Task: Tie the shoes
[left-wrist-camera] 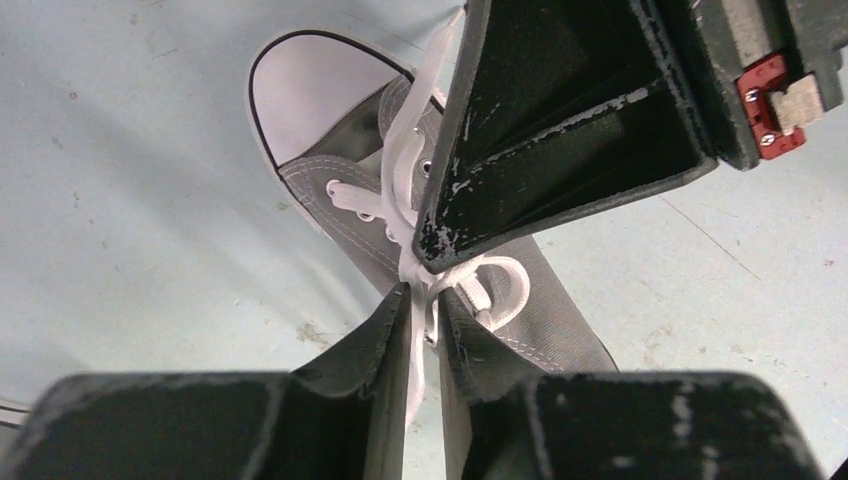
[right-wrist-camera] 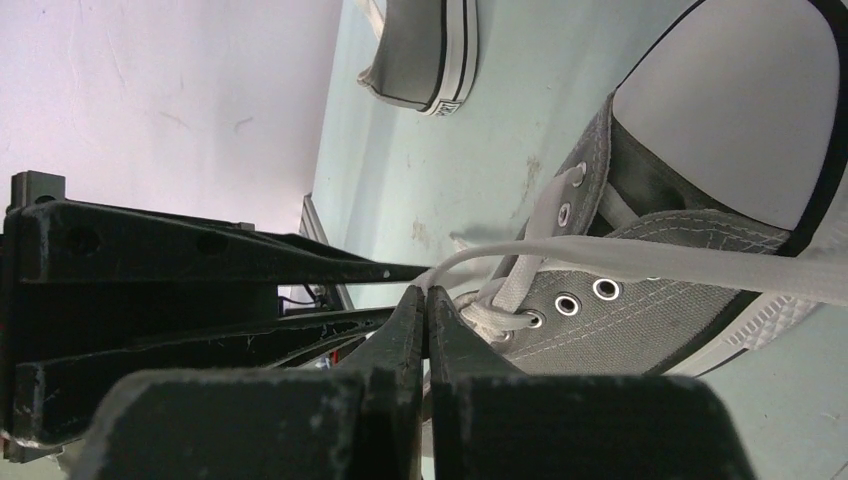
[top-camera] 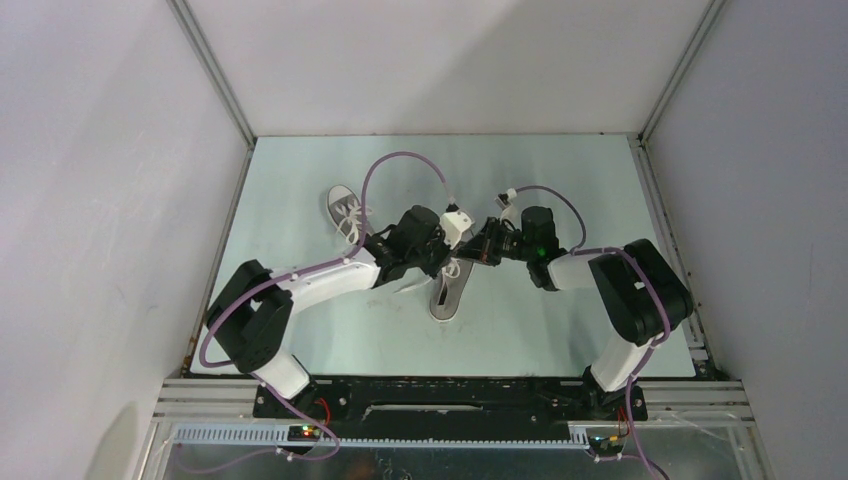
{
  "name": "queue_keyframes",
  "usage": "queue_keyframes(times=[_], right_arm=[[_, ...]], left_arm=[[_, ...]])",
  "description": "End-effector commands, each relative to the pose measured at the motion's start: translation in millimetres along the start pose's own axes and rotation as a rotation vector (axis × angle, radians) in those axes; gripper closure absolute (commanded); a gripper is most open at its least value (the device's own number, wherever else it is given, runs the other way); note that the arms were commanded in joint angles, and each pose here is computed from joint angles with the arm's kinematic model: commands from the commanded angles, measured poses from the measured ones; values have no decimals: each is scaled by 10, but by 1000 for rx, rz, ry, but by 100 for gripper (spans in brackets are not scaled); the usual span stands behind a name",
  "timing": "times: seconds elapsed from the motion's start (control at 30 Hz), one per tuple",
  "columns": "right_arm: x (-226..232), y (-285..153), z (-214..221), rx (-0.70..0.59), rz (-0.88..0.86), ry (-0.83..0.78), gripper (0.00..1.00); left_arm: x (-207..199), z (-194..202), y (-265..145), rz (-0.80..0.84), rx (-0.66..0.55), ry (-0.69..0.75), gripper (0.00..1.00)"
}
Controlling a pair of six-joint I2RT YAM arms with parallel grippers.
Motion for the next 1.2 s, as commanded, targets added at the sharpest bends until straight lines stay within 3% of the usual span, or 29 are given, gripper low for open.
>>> queue_keyframes(times=[0.0, 0.2, 0.5, 0.67, 1.17], right_arm=[[100, -48, -84, -29, -24, -48, 100], [126, -59, -90, -31, -31, -48, 100], [169, -86, -85, -29, -39, -47, 100], [179, -90, -100, -33, -44, -45, 100], [186, -98, -114, -34, -53, -36, 100]], left_arm=[[8, -225, -136, -25, -76, 12, 74], [19, -207, -208, -36, -100, -10, 65], [-3, -209, -115, 19, -113, -2, 59], [-4, -190, -93, 47, -110, 18, 44], [77, -6, 21, 104, -47, 141, 53]])
Point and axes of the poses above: each gripper's point midway between its finger pads, its own y axis out along the fingers, its own x axis along the line the jaws close on, z = x × y, the point moved 3 cm from there along -y, back along the fingers, and after that the axes turned 10 degrees about -y, right-handed, at the moved point
